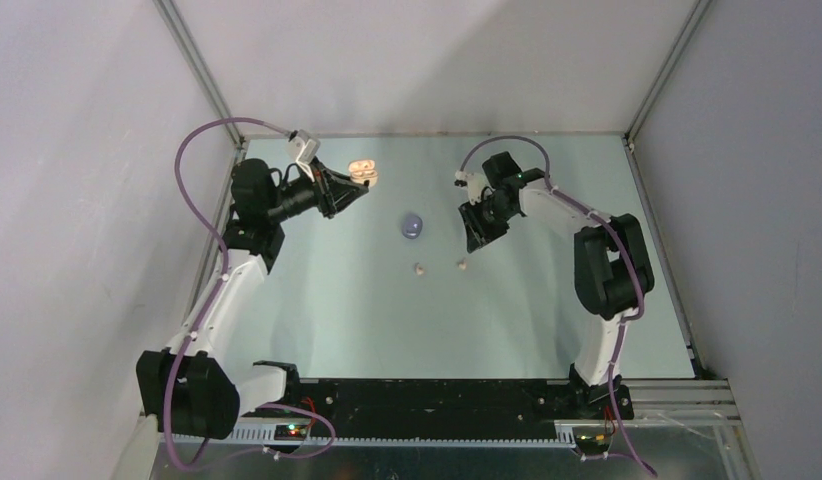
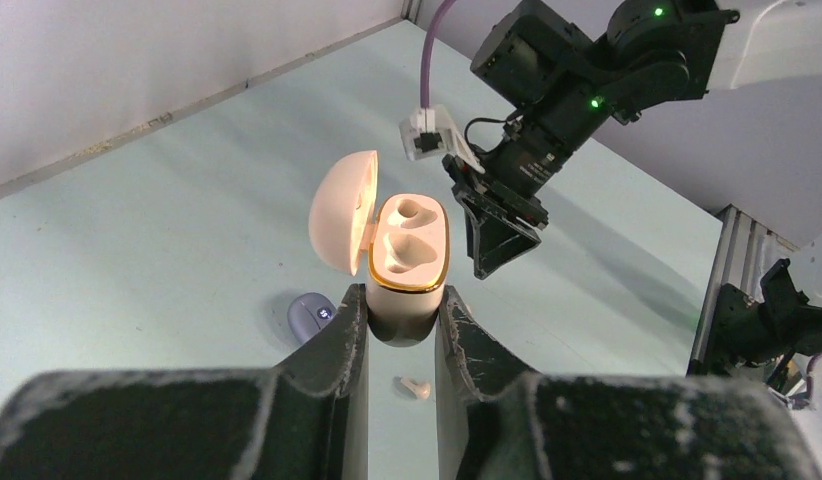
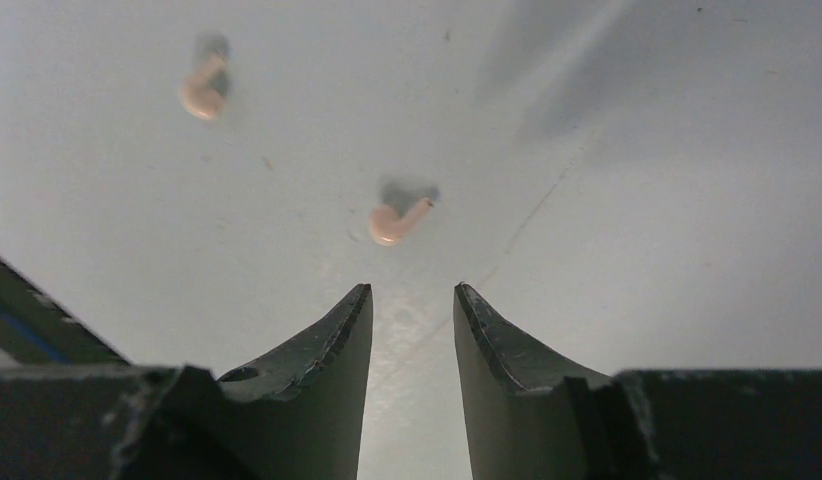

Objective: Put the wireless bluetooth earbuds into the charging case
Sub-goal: Adjust the right earbud at the center of the board.

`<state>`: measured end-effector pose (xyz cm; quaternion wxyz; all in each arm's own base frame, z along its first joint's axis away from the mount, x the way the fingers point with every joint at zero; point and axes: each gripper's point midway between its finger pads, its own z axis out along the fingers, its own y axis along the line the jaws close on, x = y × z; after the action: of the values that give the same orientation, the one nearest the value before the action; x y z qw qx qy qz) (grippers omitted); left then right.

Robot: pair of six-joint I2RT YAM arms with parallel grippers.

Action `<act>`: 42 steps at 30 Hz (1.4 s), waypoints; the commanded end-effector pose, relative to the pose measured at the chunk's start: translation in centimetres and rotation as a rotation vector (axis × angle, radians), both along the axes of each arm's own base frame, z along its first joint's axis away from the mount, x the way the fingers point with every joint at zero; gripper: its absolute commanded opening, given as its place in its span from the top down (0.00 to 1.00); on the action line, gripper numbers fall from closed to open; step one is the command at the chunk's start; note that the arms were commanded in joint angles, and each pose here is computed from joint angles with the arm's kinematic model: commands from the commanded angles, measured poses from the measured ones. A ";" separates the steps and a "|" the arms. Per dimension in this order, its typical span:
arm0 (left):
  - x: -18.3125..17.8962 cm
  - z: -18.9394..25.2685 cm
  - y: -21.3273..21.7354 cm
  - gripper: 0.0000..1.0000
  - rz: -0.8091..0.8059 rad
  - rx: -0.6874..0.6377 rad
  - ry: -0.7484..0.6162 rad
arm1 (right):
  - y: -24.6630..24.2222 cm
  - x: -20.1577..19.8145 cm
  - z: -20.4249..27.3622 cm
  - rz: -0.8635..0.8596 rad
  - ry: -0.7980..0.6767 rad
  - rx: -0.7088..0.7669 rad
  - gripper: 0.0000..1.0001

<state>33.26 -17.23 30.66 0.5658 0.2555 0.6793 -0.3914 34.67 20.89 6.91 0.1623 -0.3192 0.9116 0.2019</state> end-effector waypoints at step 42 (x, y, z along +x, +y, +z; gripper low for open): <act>-1.0 0.7 0.8 1.00 0.036 0.021 -0.039 | 6.5 -2.0 -1.8 0.346 0.083 0.027 0.88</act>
<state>32.51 -16.81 29.98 0.5569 0.2485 0.6948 -0.3812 33.48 25.43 3.04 0.0832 -0.3154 0.9218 0.2094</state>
